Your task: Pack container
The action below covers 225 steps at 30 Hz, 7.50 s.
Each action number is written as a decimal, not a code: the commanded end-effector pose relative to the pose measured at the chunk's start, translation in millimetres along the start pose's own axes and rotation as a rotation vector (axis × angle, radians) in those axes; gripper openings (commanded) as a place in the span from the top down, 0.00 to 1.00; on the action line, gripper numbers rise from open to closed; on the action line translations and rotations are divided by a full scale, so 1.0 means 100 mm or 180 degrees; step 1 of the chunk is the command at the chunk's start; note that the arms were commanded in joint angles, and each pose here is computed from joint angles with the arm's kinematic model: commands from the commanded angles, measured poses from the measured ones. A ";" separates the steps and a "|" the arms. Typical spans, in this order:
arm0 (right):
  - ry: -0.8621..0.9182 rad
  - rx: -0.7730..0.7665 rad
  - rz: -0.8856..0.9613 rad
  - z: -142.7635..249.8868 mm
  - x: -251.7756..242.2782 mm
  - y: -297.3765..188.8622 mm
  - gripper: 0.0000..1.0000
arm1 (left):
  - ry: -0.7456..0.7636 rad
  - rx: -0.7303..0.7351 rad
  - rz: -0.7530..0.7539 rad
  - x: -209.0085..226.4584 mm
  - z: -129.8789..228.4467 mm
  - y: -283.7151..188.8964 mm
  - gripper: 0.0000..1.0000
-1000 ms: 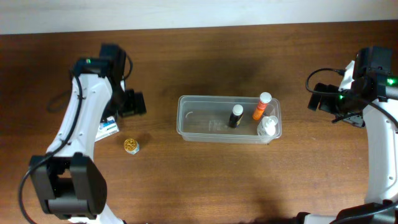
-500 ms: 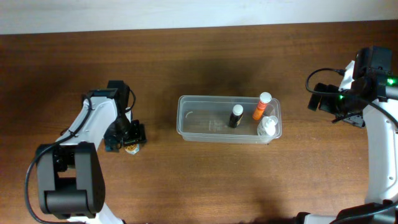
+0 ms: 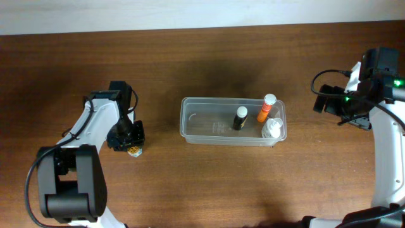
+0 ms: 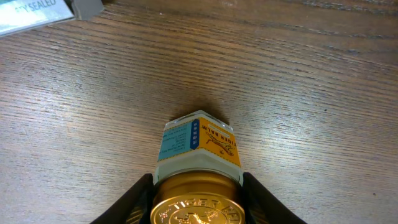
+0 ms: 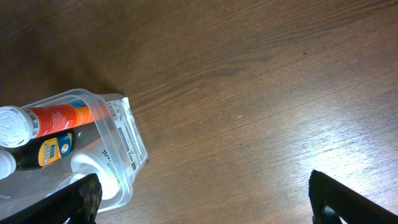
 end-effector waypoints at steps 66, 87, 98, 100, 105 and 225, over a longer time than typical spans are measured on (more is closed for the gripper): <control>0.0019 0.0030 -0.0001 0.01 -0.01 0.02 0.02 | 0.1556 -0.1482 0.0369 -2.14 0.45 -2.01 0.16; 0.0019 0.0034 0.0000 0.01 -0.01 0.02 0.02 | 0.0608 -0.0655 -0.0356 0.56 -0.66 -1.51 0.01; -0.0006 0.0033 0.0000 0.01 -0.01 0.02 0.02 | 0.1512 -0.0160 -0.0602 0.76 -0.64 -0.66 0.01; -0.0006 0.0032 0.0000 0.01 -0.01 0.02 0.02 | 0.1616 -0.0214 -0.0609 0.77 -0.68 -0.53 0.01; -0.0006 0.0031 0.0001 0.01 -0.01 0.02 0.02 | 0.2076 -0.0295 -0.0608 0.75 -0.73 -0.37 0.01; -0.0705 -0.2243 -0.0106 1.27 0.23 -0.70 0.02 | 0.0074 -0.3718 0.0254 0.87 1.55 -2.19 0.01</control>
Point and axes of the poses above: each gripper's point midway between its finger pads, its own y axis out along the fingers, its own x axis along the line the jaws close on, z = x × y, the point moved 8 cm from there along -y, back along the fingers, and after that the axes turned 6 degrees about -y, right-handed, at the moved point
